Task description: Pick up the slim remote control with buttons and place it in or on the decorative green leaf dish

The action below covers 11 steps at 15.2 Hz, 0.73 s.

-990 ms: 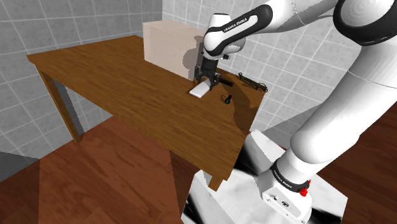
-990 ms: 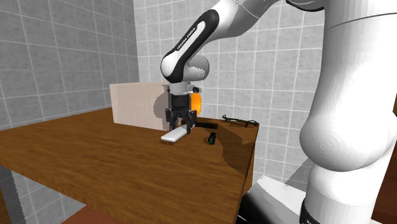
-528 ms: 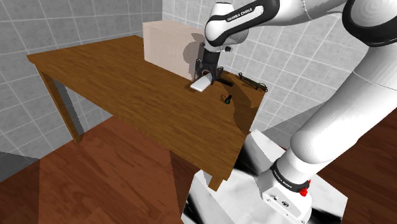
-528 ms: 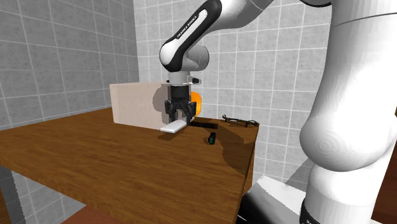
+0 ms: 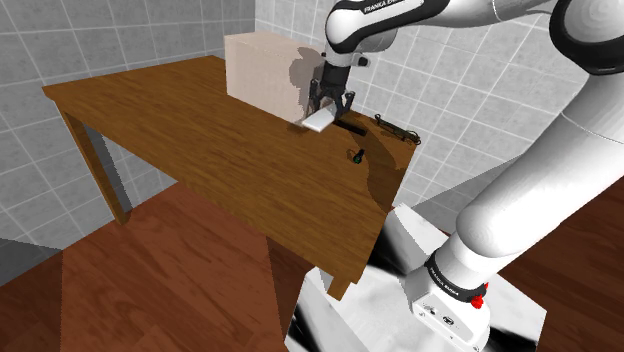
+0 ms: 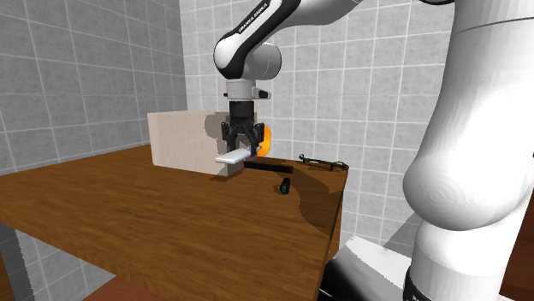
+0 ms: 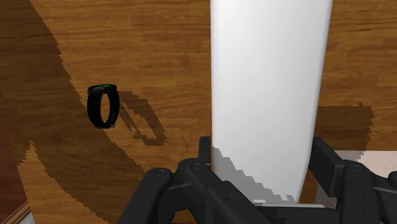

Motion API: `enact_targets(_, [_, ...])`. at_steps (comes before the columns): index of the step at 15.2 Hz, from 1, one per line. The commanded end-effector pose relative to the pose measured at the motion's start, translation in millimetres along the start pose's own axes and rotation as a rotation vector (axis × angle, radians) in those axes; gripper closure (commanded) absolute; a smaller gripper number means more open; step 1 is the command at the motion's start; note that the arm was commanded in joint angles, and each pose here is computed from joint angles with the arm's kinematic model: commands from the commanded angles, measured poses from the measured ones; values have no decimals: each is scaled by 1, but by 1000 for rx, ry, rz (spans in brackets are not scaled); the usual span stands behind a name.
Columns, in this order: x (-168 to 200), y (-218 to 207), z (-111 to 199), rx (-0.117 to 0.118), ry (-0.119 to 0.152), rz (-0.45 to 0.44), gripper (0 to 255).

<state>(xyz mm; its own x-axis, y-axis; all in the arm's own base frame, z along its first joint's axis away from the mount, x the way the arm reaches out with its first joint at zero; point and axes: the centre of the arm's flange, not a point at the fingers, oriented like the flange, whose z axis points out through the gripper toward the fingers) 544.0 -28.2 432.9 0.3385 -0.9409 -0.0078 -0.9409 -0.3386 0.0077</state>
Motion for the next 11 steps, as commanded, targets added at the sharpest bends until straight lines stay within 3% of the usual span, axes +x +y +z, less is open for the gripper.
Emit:
enact_targets(1, [-1,0,-11,0,0,0,255])
enact_targets(11, [97,67,-17,0,0,0,255])
